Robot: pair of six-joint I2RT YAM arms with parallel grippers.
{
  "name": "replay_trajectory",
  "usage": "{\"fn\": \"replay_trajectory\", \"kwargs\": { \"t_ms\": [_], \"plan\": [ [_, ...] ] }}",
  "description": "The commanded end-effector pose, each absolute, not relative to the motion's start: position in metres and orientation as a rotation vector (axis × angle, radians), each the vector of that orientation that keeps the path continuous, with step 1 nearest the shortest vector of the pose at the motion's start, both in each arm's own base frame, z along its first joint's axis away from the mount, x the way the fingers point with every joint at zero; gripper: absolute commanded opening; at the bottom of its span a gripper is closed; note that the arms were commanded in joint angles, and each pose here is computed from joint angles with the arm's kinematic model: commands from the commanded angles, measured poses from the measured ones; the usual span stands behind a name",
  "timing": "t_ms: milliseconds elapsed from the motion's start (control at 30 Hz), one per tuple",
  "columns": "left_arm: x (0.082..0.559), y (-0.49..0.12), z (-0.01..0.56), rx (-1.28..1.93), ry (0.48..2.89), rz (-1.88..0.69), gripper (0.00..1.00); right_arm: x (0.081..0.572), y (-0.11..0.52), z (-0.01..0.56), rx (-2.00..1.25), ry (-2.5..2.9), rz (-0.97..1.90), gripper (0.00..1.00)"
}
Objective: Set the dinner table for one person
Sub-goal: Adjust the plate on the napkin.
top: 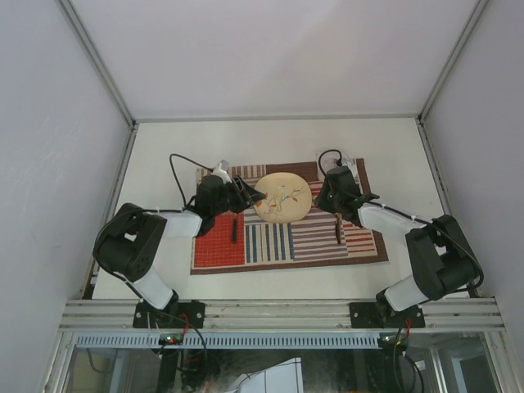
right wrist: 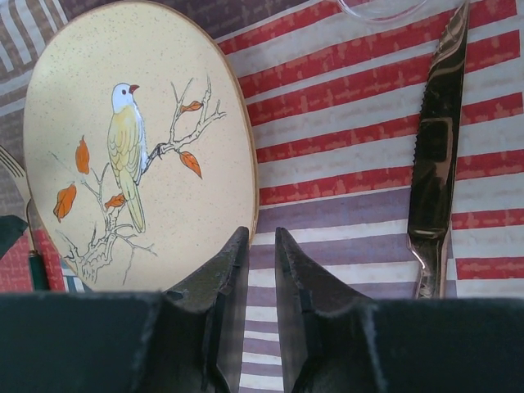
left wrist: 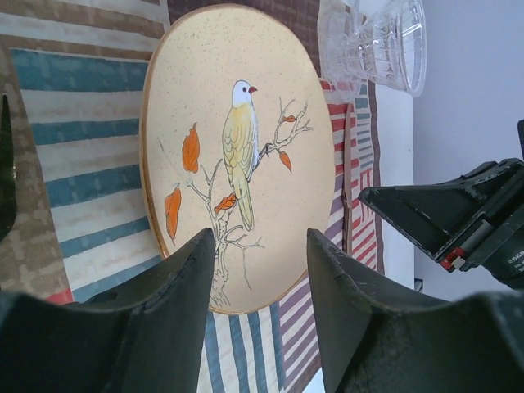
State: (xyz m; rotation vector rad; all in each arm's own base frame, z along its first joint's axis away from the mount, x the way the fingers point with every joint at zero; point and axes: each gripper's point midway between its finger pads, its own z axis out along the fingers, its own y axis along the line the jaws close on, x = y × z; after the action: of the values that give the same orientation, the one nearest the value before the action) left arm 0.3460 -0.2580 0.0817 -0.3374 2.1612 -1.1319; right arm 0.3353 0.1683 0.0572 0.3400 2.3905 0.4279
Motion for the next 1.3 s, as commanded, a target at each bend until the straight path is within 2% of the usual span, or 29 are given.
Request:
{"fn": "replay_trajectory", "kwargs": {
  "t_ms": [0,367,1267],
  "plan": [
    [0.348,-0.258,0.097,-0.301,2.113,-1.151,0.53,0.343,0.172,0.065,0.321,2.348,0.459,0.19],
    [0.348,-0.227,0.072,-0.257,2.251,-0.834,0.55,0.349,0.179,0.053,0.332,2.35,0.487,0.2],
    [0.367,-0.241,0.068,-0.228,2.252,-0.862,0.55,0.355,0.178,0.037,0.349,2.377,0.486,0.2]
  ]
}}
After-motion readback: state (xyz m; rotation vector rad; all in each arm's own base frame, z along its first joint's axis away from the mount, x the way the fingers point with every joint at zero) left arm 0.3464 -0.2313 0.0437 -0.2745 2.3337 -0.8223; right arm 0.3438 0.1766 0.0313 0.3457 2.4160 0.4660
